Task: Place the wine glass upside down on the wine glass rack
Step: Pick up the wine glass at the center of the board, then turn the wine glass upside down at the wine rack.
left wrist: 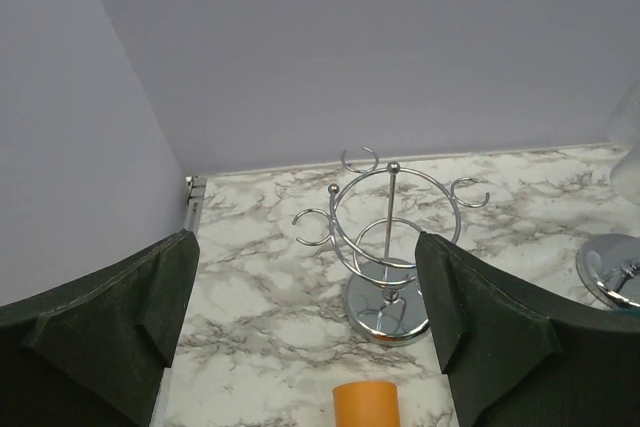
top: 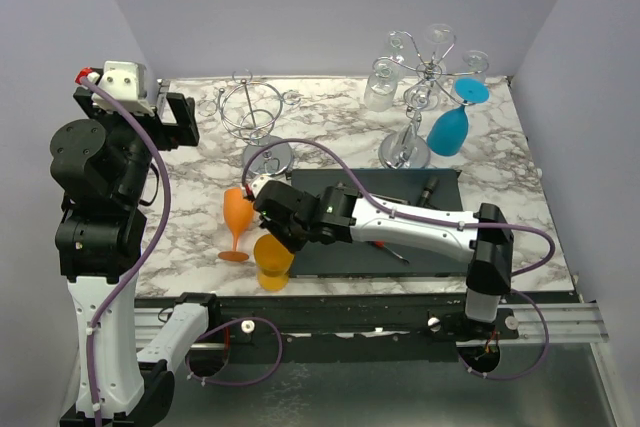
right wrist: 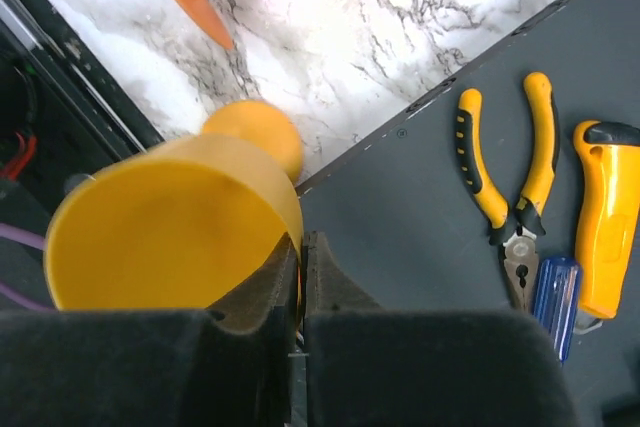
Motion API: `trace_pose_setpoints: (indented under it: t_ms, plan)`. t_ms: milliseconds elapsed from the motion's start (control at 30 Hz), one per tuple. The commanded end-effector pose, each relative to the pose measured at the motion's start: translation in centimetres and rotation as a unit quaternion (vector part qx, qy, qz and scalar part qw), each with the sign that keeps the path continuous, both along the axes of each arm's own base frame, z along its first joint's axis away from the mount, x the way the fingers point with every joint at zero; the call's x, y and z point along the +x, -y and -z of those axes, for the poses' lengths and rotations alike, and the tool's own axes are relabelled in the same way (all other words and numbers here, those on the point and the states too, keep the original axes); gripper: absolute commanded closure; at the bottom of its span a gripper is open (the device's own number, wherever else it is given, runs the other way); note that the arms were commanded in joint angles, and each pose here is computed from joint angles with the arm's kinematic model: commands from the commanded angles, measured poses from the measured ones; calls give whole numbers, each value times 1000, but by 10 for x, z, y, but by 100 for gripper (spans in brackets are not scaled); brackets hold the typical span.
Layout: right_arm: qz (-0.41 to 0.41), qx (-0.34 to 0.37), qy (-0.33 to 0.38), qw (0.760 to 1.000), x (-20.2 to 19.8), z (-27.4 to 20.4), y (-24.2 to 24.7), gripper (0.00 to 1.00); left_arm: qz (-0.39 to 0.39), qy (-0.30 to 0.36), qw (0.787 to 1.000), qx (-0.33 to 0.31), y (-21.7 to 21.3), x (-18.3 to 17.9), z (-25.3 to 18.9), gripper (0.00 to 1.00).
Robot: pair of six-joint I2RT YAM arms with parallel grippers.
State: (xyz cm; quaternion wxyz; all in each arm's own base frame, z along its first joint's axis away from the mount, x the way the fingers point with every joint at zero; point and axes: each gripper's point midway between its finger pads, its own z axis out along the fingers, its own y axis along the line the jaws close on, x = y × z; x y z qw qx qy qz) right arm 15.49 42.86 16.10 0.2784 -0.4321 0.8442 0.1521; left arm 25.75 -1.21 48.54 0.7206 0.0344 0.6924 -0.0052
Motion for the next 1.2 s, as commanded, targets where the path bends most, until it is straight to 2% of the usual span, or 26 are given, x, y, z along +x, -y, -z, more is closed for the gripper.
trace_pose_setpoints:
  t_ms: [0, 200, 333, 400, 500, 600, 733, 967, 1167]
  plan:
    - [28, 58, 52, 997, 17, -61, 7, 98, 38, -6, 999, -15, 14, -8, 0, 2]
    - [50, 93, 99, 989, 26, -125, 28, 99, 65, -22, 997, -34, 25, -9, 7, 3]
    - [84, 154, 160, 971, 39, -195, 45, 99, 82, -30, 995, -45, 32, -11, 7, 3]
    - [112, 206, 200, 951, 47, -236, 58, 99, 100, -39, 993, -52, 38, -14, 8, 4]
    - [139, 302, 256, 908, 53, -289, 79, 100, 135, -62, 987, -68, 52, -18, 15, 5]
    - [171, 370, 301, 862, 58, -323, 100, 99, 171, -90, 978, -78, 65, -21, 26, 5]
    - [181, 431, 328, 821, 56, -347, 117, 99, 208, -115, 967, -90, 78, -23, 38, 5]
    - [170, 456, 324, 812, 53, -351, 109, 99, 272, -148, 943, -120, 102, -21, 43, 6]
    - [160, 473, 312, 808, 49, -349, 104, 99, 292, -143, 939, -109, 106, -19, 43, 7]
